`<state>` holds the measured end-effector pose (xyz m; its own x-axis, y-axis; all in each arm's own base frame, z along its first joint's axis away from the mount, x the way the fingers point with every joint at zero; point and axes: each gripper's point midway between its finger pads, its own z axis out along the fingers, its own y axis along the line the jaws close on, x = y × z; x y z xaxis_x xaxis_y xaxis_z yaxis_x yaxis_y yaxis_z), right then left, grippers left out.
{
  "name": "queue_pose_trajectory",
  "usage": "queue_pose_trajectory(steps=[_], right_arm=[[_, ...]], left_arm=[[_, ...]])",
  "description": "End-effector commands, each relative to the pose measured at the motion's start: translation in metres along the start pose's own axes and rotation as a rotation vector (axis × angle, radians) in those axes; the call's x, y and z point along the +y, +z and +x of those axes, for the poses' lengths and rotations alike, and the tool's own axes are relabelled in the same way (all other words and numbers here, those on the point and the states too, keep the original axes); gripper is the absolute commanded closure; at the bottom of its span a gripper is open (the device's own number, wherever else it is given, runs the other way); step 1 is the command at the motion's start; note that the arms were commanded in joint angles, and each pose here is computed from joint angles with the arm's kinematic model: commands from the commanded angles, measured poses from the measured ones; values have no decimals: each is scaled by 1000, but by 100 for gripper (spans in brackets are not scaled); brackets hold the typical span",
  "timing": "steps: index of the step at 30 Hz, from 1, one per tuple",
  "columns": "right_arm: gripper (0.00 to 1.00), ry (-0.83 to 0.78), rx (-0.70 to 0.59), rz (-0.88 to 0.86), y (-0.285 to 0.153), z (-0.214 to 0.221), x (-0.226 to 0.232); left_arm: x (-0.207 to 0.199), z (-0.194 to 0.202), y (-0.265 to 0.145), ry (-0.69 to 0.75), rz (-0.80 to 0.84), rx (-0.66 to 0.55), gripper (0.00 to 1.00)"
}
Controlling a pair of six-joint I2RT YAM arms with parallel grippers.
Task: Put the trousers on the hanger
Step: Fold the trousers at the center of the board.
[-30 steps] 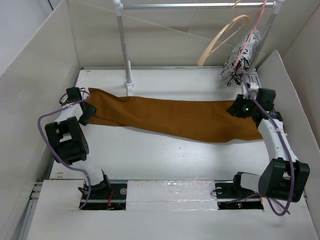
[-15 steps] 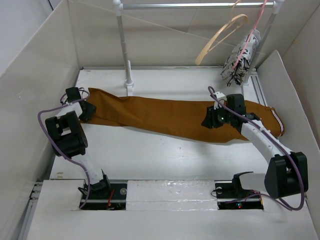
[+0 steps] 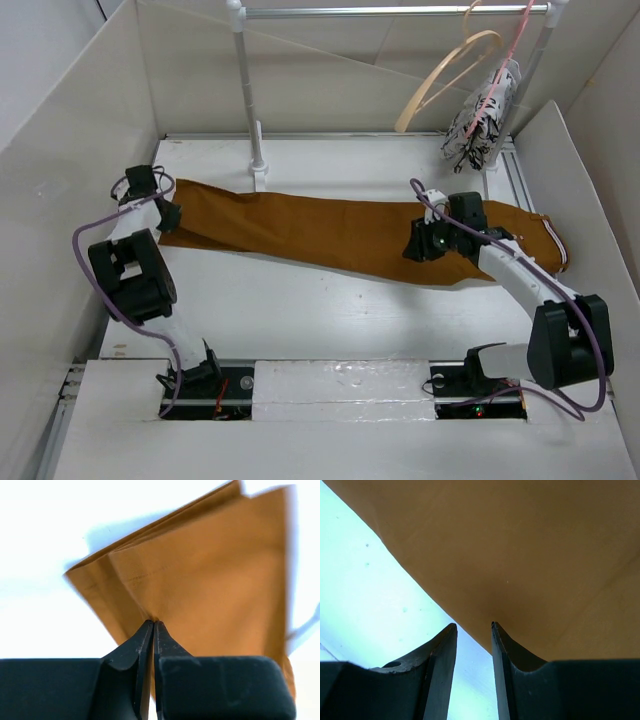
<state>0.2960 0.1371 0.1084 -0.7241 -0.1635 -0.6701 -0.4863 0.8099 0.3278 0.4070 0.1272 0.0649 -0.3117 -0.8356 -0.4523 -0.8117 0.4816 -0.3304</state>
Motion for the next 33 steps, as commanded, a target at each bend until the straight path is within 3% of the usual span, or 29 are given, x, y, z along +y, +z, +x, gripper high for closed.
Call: queue_pose_trajectory(steps=[1,5,8,11,12,15,20,23,25,26,27,28,29,33], right_arm=[[61,-49,-5,-10,8,0,-4],[61,-46,6,-21,10,2,-9],[61,-49,7,-29,10,-1,-12],[59,-48,16,-52,10,-4,-14],[59,-57,19,-55,7,-8,-13],[56,-60,19,-39,0,-11,-15],[41,-33,-21,27,-22,-24,-27],[32,53,-30,83,-35,-19,-45],[28,124,-69,92,-43,-18,-56],[28,134,-80,88,-46,-20,-58],[28,147,-90,82,-48,-20,-59],[28,159,-103,82,-51,-22,-61],[29,156,-111,66,-52,-24,-58],[29,162,-138,162,-76,-27,-68]], left_arm=[[-5,-44,-59,7,28,-194,100],[9,-41,-76,9,13,-233,100],[37,-18,-48,22,-93,-174,100],[59,4,-23,10,-204,-91,79],[62,7,-20,7,-215,-83,60],[55,4,-24,-2,-166,-107,19],[33,1,-27,5,-71,-90,13],[32,22,-9,3,-54,7,14],[36,41,10,-5,-66,80,25],[35,40,10,-9,-65,79,25],[37,44,15,-9,-73,92,58],[40,46,17,-12,-89,97,83],[43,45,17,-15,-105,93,96],[84,22,6,-88,-212,13,100]])
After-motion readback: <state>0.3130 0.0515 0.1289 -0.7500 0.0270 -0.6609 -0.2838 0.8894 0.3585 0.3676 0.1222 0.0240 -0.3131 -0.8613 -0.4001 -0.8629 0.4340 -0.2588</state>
